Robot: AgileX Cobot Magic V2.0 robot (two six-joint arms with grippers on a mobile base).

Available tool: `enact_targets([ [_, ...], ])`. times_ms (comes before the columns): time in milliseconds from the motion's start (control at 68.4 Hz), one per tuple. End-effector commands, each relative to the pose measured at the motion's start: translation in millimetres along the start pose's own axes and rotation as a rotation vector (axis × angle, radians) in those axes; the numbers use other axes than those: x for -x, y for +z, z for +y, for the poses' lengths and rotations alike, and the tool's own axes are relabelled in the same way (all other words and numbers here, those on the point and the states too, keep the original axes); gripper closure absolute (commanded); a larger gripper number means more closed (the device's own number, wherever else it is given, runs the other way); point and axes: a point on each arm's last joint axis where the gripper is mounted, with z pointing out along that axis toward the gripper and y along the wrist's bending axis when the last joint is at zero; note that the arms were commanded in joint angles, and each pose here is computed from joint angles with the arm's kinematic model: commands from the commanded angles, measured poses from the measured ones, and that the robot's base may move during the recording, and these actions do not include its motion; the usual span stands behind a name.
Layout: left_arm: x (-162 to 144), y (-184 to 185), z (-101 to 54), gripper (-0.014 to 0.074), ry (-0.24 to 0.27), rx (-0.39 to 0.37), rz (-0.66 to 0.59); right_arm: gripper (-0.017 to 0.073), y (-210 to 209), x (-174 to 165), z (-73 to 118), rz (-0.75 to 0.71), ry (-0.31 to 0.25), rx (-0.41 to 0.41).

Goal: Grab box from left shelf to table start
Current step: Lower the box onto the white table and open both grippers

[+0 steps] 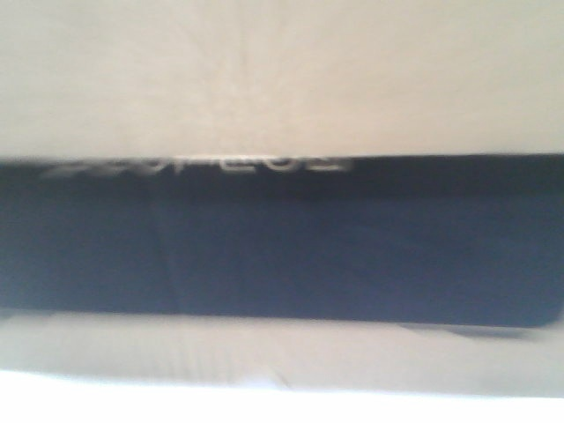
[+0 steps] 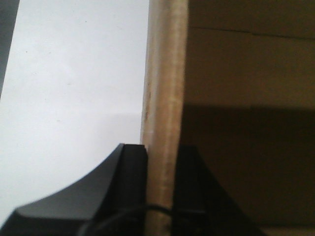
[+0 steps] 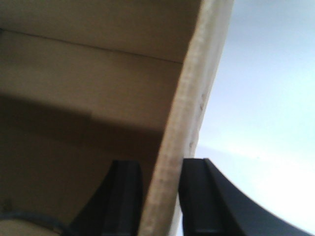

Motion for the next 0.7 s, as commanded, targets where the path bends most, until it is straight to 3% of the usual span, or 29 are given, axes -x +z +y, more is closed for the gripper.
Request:
enact_targets([
  [0, 33.0, 8.6, -3.8, 0.0693, 0.001, -0.003, -0.146, 0.0501, 8.7, 22.1, -1.2, -0.094, 0.003, 0.000],
  [395, 51.3, 107.5, -9.3, 0.0693, 0.003, 0.014, 0.040, 0.0501, 97.0, 42.9, -17.6, 0.050, -0.001, -0.021],
  [585, 48.3, 130.4, -11.5, 0.0692, -0.001, 0.003, 0.120, 0.0494, 103.8, 42.8, -19.2, 0.068, -0.001, -0.026],
  [687, 47.5, 134.2, -14.4, 0.0690, 0.016, -0.029, 0.134, 0.0418, 103.7, 42.1, -20.0, 0.076, -0.009, -0.035],
])
